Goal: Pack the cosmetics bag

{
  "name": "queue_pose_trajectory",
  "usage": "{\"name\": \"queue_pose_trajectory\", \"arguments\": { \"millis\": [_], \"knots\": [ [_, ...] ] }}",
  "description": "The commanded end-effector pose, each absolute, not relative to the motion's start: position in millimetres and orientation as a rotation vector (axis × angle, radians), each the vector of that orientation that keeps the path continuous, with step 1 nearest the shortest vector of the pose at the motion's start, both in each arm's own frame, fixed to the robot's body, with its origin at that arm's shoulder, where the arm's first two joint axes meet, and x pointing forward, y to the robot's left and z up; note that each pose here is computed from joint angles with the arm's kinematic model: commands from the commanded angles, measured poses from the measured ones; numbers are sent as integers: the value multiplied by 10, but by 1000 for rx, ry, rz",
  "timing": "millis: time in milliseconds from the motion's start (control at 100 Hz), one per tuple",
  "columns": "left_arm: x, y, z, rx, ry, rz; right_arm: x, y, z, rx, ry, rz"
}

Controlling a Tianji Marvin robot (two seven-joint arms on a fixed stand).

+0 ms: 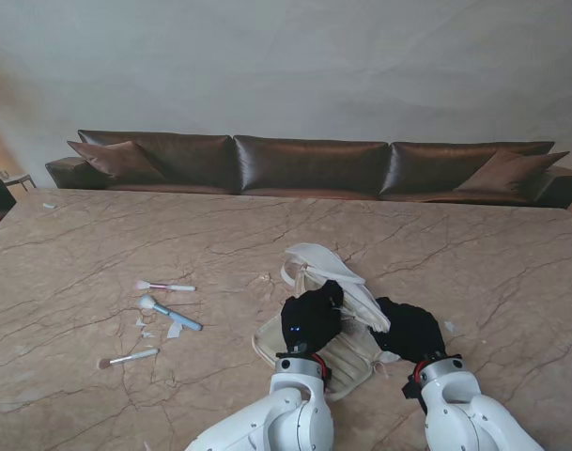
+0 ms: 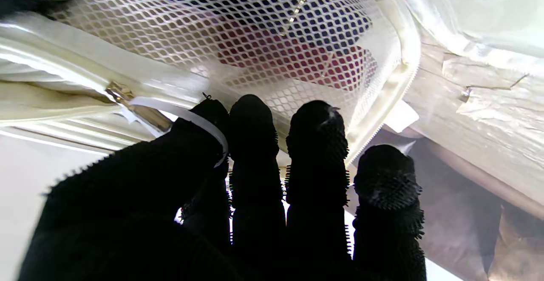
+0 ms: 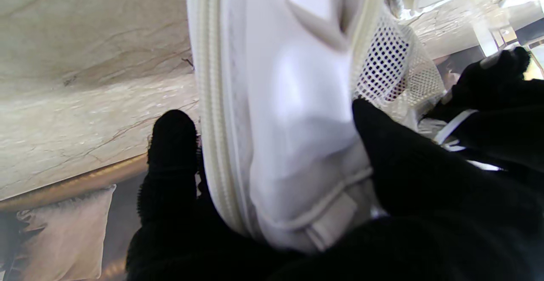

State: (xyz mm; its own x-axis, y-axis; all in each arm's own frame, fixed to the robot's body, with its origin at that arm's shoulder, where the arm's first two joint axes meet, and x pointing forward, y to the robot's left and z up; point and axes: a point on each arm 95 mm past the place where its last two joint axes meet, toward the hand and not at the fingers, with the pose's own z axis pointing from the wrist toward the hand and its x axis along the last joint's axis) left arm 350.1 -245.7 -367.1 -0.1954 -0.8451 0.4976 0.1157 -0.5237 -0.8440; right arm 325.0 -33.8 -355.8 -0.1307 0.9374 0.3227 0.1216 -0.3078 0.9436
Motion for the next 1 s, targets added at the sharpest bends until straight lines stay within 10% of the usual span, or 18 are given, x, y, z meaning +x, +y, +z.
{"name": "queue_pose_trajectory", "arguments": {
  "millis": [0,990],
  "knots": [
    [3571,-2365,-3655,-1364,877,-1771,3204,-421,-3665,1484,1233,1492],
    [4119,-1897,-3555,-1297,935,-1602,3217,-619,-3624,1376,1235,1518]
  ]
}}
